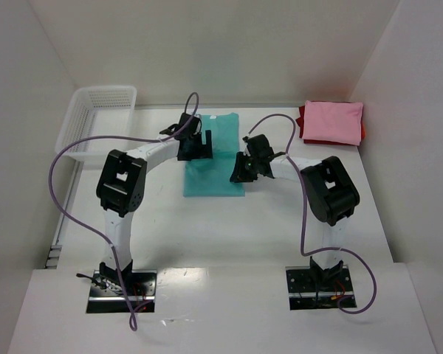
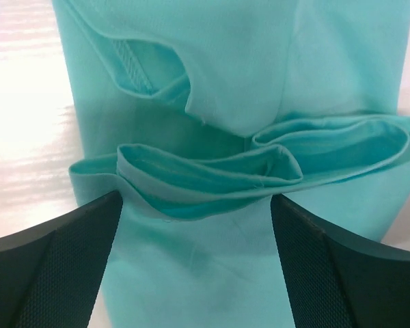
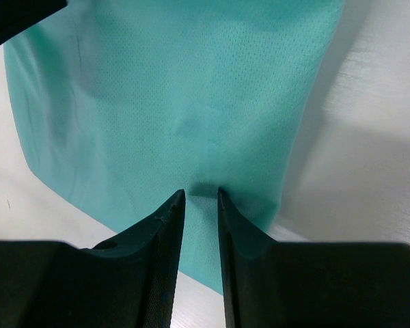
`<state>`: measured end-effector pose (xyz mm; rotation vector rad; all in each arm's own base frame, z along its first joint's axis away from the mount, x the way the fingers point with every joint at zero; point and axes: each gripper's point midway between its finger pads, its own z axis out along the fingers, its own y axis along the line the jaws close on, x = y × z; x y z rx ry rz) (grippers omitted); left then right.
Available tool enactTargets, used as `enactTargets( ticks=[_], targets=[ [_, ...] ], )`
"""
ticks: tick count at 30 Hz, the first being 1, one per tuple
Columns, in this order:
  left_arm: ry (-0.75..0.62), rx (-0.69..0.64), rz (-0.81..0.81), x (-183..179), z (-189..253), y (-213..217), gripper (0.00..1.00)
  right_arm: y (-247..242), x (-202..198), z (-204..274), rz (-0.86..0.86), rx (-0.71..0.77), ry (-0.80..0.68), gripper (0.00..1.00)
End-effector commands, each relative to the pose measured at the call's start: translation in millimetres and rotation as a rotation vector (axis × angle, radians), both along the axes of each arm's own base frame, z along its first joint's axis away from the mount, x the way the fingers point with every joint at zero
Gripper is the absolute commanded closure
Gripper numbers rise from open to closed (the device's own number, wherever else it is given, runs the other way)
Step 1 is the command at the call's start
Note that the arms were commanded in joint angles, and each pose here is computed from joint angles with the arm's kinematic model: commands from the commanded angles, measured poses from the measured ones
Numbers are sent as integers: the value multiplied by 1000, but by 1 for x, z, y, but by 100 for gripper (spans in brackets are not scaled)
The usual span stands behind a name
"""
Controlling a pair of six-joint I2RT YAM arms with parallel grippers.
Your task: Fold and stack the t-shirts
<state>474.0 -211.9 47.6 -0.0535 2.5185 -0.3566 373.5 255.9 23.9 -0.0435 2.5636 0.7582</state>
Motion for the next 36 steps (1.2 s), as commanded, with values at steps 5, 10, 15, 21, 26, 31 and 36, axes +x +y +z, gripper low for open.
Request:
enactTargets(
  ticks=[5,10,15,21,26,31,36],
  targets=[
    [-64,17,59,26,5,9,3,-1,3,-2,16,-13,-26,68],
    [-134,37,122,42,30,28,0,-2,2,-2,16,-15,-21,68],
    [-235,20,177,56,65,46,0,-3,4,4,9,-16,-38,68],
    [-338,-21,124,53,112,45,0,-2,8,16,7,-8,-61,67],
    [-390,-163,0,12,147,22,0,-1,23,44,-17,-6,-125,60],
    [-305,-234,-164,-45,119,-2,0,-6,50,89,-83,21,-221,18],
    [-246,-265,-251,-78,98,-28,0,-12,72,110,-133,92,-249,9]
  ],
)
